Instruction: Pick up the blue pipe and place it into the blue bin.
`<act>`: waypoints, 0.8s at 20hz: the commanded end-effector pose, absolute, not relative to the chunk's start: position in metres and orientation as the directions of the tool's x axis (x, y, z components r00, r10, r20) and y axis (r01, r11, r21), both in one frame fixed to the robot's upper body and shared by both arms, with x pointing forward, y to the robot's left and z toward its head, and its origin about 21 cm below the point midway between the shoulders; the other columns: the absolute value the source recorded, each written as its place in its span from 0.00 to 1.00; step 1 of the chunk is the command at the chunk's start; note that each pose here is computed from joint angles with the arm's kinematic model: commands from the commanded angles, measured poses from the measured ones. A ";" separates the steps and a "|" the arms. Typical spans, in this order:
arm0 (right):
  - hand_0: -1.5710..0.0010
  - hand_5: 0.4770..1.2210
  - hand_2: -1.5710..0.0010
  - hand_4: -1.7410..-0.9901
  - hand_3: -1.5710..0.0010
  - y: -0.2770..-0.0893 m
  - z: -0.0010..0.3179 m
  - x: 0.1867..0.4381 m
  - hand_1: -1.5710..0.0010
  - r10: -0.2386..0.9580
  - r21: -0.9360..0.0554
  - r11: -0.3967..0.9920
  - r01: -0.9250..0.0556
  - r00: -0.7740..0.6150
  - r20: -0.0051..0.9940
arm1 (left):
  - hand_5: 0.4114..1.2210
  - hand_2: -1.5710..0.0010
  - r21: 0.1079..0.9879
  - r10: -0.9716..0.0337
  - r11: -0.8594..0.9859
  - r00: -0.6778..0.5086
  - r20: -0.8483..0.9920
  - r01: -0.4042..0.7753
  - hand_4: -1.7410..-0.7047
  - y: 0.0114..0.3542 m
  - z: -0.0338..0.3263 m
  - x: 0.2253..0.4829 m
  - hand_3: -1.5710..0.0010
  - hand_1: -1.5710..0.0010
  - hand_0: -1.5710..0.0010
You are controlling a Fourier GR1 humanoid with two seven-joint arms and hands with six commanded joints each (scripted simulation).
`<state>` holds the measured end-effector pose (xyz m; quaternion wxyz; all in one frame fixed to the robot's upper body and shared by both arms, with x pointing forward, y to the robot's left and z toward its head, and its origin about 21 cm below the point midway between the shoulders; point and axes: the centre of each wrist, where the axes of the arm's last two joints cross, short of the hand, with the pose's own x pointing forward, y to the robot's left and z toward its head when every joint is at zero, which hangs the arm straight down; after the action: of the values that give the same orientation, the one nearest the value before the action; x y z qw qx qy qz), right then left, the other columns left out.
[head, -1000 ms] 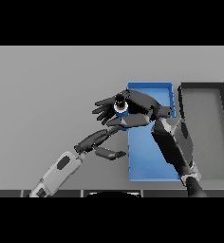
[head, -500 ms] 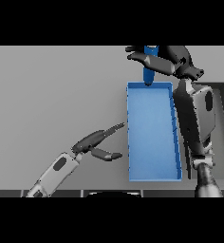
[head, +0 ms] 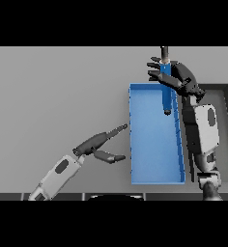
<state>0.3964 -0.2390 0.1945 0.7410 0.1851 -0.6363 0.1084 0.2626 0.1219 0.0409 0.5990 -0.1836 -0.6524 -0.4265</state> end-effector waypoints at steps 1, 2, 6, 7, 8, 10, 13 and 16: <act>0.00 0.86 0.00 0.00 0.00 -0.244 0.184 0.391 0.00 -0.068 0.144 0.916 -0.374 0.208 0.976 | 0.07 1.00 0.333 -0.265 0.565 -0.217 0.940 0.755 0.82 0.124 0.039 0.261 1.00 1.00 1.00; 0.00 0.86 0.00 0.00 0.00 -0.244 0.173 0.390 0.00 -0.060 0.150 0.922 -0.357 0.252 0.966 | 0.07 1.00 0.330 -0.262 0.565 -0.215 0.941 0.756 0.82 0.121 0.042 0.263 1.00 1.00 1.00; 0.00 0.87 0.00 0.11 0.00 -0.250 0.126 0.376 0.00 0.017 0.127 0.938 -0.324 0.407 0.913 | 0.06 1.00 0.326 -0.267 0.576 -0.205 0.942 0.750 0.83 0.128 0.036 0.264 1.00 1.00 1.00; 0.00 0.87 0.00 0.16 0.00 -0.252 0.116 0.372 0.00 0.039 0.118 0.939 -0.325 0.438 0.898 | 0.06 1.00 0.324 -0.254 0.576 -0.212 0.944 0.750 0.83 0.125 0.039 0.261 1.00 1.00 1.00; 0.00 0.86 0.00 0.20 0.00 -0.252 0.107 0.369 0.00 0.067 0.104 0.940 -0.326 0.474 0.878 | 0.06 1.00 0.321 -0.247 0.574 -0.214 0.945 0.753 0.83 0.122 0.042 0.261 1.00 1.00 1.00; 0.00 0.88 0.11 0.26 0.29 -0.251 0.092 0.369 0.07 0.103 0.092 0.947 -0.308 0.563 0.820 | 0.05 1.00 0.326 -0.262 0.569 -0.209 0.942 0.755 0.83 0.120 0.041 0.258 1.00 1.00 1.00; 0.47 0.94 0.55 0.46 0.63 -0.254 0.078 0.367 0.52 0.118 0.102 0.957 -0.271 0.686 0.718 | 0.05 1.00 0.329 -0.265 0.576 -0.210 0.941 0.749 0.83 0.122 0.040 0.261 1.00 1.00 1.00; 0.73 0.81 0.77 0.66 0.81 -0.249 0.083 0.365 0.76 0.217 0.064 0.934 -0.351 0.700 0.681 | 0.05 1.00 0.329 -0.279 0.576 -0.198 0.940 0.749 0.82 0.121 0.042 0.264 1.00 1.00 1.00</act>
<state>0.3655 -0.2494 0.0828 0.9168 0.0951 -0.3553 0.1555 0.2641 0.1209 0.0421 0.6075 -0.1807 -0.6472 -0.4236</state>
